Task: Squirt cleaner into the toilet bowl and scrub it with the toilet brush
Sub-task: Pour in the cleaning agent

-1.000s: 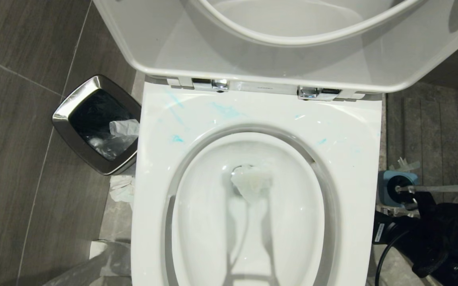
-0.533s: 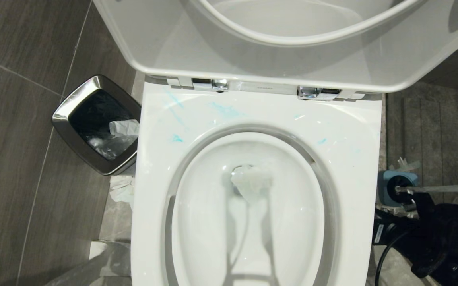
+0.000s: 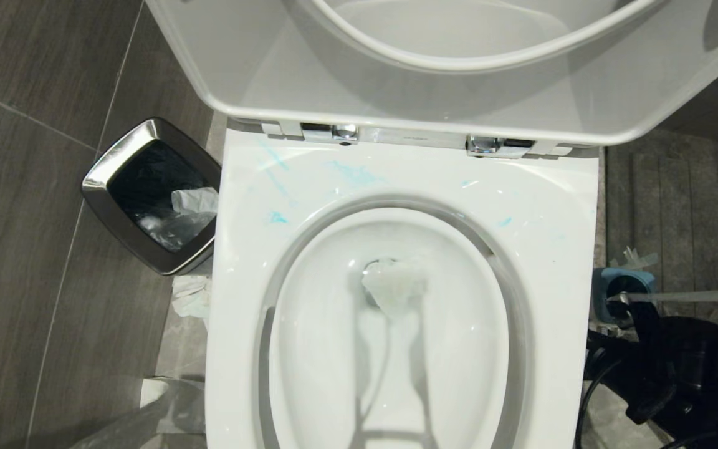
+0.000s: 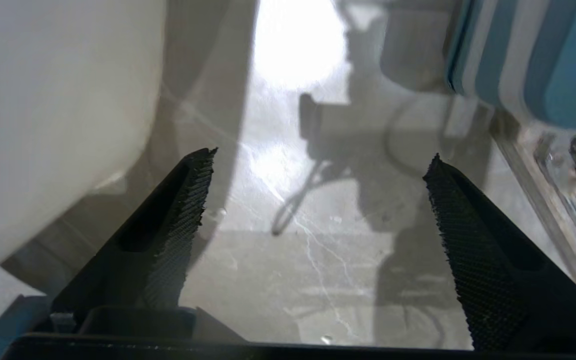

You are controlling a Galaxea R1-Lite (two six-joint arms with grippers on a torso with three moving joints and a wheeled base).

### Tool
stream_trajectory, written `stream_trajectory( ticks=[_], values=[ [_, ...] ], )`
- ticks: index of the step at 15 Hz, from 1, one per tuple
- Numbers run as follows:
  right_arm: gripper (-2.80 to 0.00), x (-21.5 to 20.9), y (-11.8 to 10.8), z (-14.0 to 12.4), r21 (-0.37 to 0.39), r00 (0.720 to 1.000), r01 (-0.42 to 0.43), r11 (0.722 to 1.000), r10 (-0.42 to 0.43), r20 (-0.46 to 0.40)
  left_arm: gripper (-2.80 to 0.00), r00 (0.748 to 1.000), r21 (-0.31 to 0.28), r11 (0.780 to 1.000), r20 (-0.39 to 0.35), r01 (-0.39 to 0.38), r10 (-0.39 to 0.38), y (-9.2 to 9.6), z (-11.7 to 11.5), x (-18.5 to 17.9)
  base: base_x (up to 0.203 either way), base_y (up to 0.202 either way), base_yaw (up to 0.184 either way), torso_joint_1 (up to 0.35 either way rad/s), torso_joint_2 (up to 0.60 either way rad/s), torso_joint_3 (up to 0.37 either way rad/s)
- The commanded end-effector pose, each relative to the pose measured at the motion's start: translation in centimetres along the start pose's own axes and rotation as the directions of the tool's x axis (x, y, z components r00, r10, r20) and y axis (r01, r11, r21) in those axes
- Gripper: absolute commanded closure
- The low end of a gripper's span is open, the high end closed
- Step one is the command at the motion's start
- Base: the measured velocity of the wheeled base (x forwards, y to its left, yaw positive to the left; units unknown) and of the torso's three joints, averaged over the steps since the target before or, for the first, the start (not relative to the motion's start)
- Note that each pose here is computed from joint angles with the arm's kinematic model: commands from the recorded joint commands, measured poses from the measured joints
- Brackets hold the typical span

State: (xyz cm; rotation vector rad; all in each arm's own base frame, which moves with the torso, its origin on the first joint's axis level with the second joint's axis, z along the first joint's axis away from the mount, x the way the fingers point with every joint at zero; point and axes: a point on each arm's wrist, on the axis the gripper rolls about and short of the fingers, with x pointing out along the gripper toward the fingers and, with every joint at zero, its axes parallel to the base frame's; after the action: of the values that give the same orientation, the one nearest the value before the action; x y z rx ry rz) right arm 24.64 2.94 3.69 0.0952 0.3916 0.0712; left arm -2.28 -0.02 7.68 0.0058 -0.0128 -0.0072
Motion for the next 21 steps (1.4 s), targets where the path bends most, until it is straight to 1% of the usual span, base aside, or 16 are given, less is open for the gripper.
stream_trajectory(
  ticks=[1, 5, 7, 12, 16, 17, 21],
  values=[
    [-2.8, 0.4, -0.1, -0.5, 0.001, 1.0, 0.004, 1.0, -0.004, -0.02, 0.0, 1.0, 0.0, 1.0, -0.007, 0.0, 0.0, 0.0, -0.2, 0.1, 0.0, 0.0, 0.0, 0.0, 0.0, 0.0],
    [-2.8, 0.6, 0.0, -0.5, 0.0, 1.0, 0.001, 1.0, -0.001, -0.019, 0.0, 1.0, 0.0, 1.0, -0.007, 0.0, 0.0, 0.0, -0.2, 0.1, 0.0, 0.0, 0.0, 0.0, 0.0, 0.0],
    [-2.8, 1.0, 0.0, -0.2, -0.002, 1.0, -0.002, 1.0, 0.002, 0.001, 0.0, 1.0, -0.006, 1.0, -0.007, -0.013, 0.013, 0.0, -0.2, 0.1, 0.0, 0.0, 0.0, 0.0, 0.0, 0.0],
    [-2.8, 1.1, 0.1, 0.2, -0.014, 1.0, -0.007, 1.0, 0.007, 0.022, 0.0, 1.0, -0.011, 1.0, -0.005, -0.015, 0.015, 0.0, -0.2, 0.0, 0.0, 0.0, 0.0, 0.0, 0.0, -0.037],
    [-2.8, 0.5, 0.2, 1.1, -0.064, 0.998, -0.008, 0.998, 0.012, 0.061, 0.0, 1.0, -0.01, 1.0, -0.005, -0.015, 0.015, 0.0, -0.2, 0.0, 0.0, 0.0, 0.0, 0.001, 0.0, -0.141],
    [-2.8, 0.4, 0.3, 1.4, -0.088, 0.997, -0.007, 0.996, 0.014, 0.075, 0.0, 1.0, -0.01, 1.0, -0.005, -0.015, 0.015, 0.0, -0.2, 0.0, 0.0, 0.0, 0.0, 0.001, 0.0, -0.045],
    [-2.8, 0.3, 0.5, 3.4, -0.154, 0.986, 0.001, 0.988, 0.025, 0.166, 0.0, 1.0, -0.009, 1.0, -0.005, -0.015, 0.015, 0.0, -0.2, 0.0, 0.0, 0.0, 0.0, -0.001, 0.0, -0.007]
  ],
)
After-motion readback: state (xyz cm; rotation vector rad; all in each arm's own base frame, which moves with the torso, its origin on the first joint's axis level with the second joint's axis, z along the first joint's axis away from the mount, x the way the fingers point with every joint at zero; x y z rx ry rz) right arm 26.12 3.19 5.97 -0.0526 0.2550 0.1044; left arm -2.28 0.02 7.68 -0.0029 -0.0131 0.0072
